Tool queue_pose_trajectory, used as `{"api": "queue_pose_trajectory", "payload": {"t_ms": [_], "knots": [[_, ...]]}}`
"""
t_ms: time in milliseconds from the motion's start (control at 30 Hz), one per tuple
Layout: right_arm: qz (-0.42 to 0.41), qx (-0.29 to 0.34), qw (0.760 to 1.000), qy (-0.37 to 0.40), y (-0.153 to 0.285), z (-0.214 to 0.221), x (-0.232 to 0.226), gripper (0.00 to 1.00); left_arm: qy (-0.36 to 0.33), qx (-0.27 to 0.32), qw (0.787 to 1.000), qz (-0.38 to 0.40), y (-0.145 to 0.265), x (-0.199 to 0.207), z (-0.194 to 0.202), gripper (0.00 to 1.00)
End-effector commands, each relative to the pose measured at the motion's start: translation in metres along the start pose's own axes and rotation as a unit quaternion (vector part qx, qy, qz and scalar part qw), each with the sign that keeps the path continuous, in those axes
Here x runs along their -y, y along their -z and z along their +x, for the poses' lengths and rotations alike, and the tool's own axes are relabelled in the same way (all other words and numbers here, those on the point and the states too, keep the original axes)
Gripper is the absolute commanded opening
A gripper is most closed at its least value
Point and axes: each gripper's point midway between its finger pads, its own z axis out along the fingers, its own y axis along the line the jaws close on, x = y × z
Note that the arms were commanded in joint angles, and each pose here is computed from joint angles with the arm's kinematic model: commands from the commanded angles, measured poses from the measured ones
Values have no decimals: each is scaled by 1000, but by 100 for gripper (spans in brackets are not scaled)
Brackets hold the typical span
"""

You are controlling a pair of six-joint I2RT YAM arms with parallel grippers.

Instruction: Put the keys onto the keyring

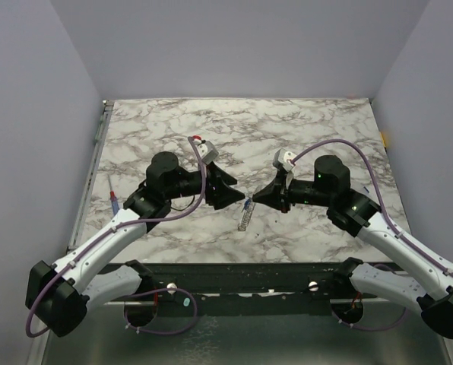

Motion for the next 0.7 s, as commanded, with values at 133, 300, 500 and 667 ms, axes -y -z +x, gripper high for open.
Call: {"api": "queue_pose_trajectory", "payload": {"t_ms": [133,300,500,667], "knots": [[-27,20,999,10,1,-12,-12,1,-121,21,992,10,17,11,-13,55],[-49,19,999,10,2,-13,-19,1,-215,45,976,7,31,17,-19,51],[-98,28,995,11,3,-21,-36,1,-292,69,949,96,37,48,-13,50],[-126,37,991,14,4,-29,-44,1,-322,67,935,129,36,53,-6,46]]}}
